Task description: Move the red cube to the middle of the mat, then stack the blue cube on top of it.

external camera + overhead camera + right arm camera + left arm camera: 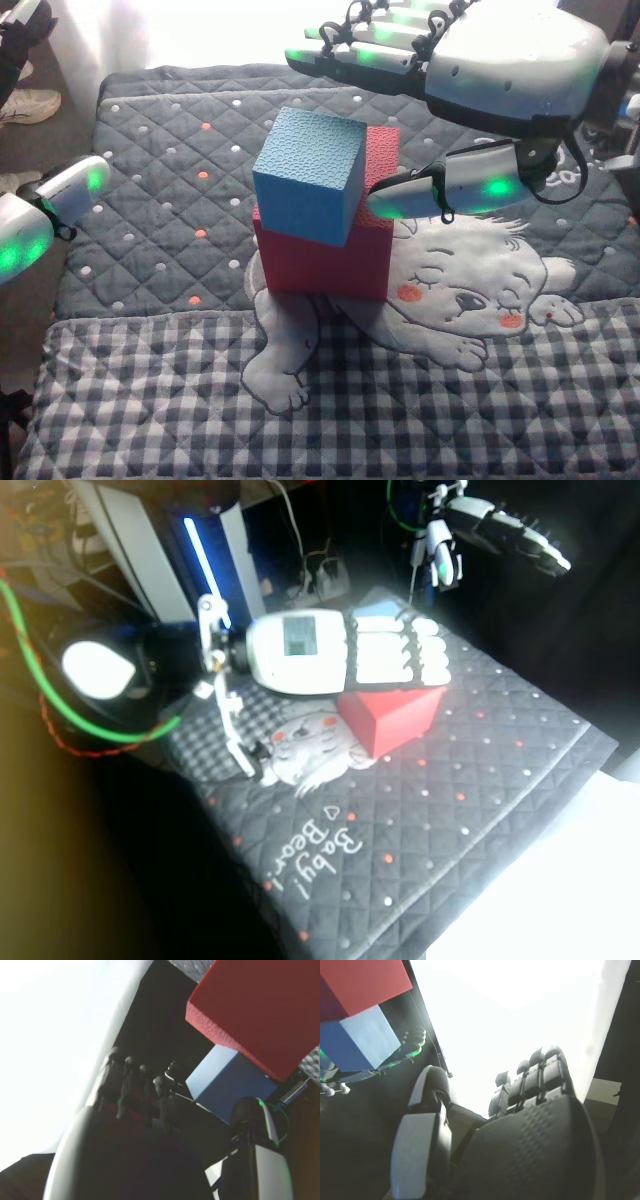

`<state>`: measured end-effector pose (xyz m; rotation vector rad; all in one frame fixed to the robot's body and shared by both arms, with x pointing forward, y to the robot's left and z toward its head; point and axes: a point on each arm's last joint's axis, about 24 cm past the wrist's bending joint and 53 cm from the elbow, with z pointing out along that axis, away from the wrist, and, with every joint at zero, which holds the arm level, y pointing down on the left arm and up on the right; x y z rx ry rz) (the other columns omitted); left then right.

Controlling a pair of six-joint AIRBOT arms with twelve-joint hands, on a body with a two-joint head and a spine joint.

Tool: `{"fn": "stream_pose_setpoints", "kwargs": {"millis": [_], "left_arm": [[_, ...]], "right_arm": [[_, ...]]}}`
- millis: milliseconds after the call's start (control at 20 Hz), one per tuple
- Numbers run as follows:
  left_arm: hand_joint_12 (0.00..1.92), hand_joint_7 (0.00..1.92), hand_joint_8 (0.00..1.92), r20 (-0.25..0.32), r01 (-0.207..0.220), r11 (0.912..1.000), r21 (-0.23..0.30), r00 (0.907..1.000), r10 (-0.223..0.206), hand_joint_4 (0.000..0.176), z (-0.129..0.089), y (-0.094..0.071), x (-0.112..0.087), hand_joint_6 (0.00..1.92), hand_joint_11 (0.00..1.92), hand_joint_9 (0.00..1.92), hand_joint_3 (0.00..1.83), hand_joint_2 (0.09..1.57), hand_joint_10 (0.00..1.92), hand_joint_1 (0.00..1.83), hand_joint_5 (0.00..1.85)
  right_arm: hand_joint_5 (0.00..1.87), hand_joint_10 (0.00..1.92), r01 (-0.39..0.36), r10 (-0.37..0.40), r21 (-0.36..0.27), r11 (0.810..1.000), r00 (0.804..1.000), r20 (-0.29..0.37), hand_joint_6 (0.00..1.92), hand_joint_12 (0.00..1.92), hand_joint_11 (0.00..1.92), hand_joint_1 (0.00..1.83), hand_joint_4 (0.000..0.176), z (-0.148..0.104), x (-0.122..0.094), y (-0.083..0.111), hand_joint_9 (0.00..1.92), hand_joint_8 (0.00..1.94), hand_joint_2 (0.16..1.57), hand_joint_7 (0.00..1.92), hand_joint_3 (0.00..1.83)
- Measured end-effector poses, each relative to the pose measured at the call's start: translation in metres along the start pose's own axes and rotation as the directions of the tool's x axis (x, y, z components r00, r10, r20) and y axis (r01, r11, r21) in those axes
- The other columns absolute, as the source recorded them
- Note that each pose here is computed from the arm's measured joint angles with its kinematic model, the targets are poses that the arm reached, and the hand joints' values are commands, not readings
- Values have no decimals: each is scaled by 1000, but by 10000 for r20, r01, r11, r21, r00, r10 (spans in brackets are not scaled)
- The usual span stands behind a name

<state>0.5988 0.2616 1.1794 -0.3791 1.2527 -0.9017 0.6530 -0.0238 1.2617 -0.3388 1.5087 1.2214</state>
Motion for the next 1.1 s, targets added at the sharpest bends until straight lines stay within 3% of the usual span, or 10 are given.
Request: {"fn": "stream_pose_setpoints", "kwargs": {"millis": [100, 150, 250, 350, 550, 600, 800, 950, 1000, 1100], "left_arm": [[0, 0, 0, -13, 23, 10000, 61, 10000, -23, 133, 0, -2, 0, 0, 0, 0, 5, 1269, 0, 656, 0], [0, 0, 0, 33, 46, 10000, 0, 10000, -46, 137, -1, -1, 0, 0, 0, 0, 4, 1267, 0, 675, 0], [0, 0, 0, 5, 26, 10000, -6, 10000, -26, 118, -4, 0, 0, 0, 0, 0, 6, 1271, 0, 684, 0], [0, 0, 0, -38, 124, 9999, -77, 9999, -124, 136, -8, 2, 0, 0, 0, 0, 4, 1270, 0, 672, 0], [0, 0, 0, -101, 169, 9999, 27, 9998, -169, 104, -9, 0, 2, 0, 0, 0, 0, 1261, 0, 728, 0], [0, 0, 0, -133, 179, 9998, 69, 9998, -178, 98, -9, -1, 3, 0, 0, 0, 0, 1261, 0, 683, 0], [0, 0, 0, -30, 39, 10000, 91, 10000, -39, 115, -7, -2, -5, 0, 0, 0, 5, 1274, 0, 627, 0], [0, 0, 0, -248, -25, 9994, 347, 9997, 34, 134, -8, -11, -2, 0, 0, 0, 0, 1262, 0, 587, 0], [0, 0, 0, -309, -100, 9989, 461, 9995, 115, 139, -7, -14, -3, 0, 0, 0, 0, 1264, 0, 588, 0], [0, 0, 0, -259, -480, 9969, 617, 9984, 497, 154, -5, -19, -11, 0, 0, 0, 2, 1268, 0, 497, 0]], "right_arm": [[0, 0, 201, -201, 44, 9998, 9998, -9, 0, 0, 0, 443, 42, -18, -7, 6, 0, 0, 1174, 0, 0], [0, 0, 355, -356, 81, 9993, 9993, 128, 0, 0, 0, 437, 0, -30, -16, 7, 0, 0, 1221, 0, 14], [0, 0, 1034, -1083, 585, 9929, 9902, 878, 0, 0, 0, 454, 0, -64, -60, 3, 0, 0, 1246, 0, 19], [0, 1, 1368, -1552, 1171, 9837, 9739, 1655, 0, 0, 0, 478, 0, -93, -90, 0, 3, 0, 1264, 0, 19], [0, 0, 1721, -2017, 2021, 9641, 9699, 1363, 0, 0, 0, 462, 18, -120, -75, -10, 0, 0, 1253, 0, 5], [0, 0, 1665, -2058, 2446, 9552, 9677, 1453, 0, 0, 0, 571, 107, -130, -68, -16, 0, 0, 1228, 0, 0], [0, 0, 1321, -2190, 3296, 9349, 9451, 2426, 0, 0, 0, 518, 132, -172, -73, -29, 0, 0, 1281, 0, 13], [0, 0, 1248, -2230, 3023, 9450, 9220, 3165, 0, 0, 0, 534, 106, -179, -82, -18, 0, 0, 1260, 0, 3], [0, 0, 1400, -2355, 2923, 9460, 9165, 3232, 0, 0, 0, 492, 79, -179, -82, -13, 0, 0, 1297, 0, 18], [0, 0, 1747, -2667, 2770, 9449, 9013, 3412, 0, 0, 0, 477, 76, -180, -85, 0, 0, 0, 1317, 0, 23]]}}
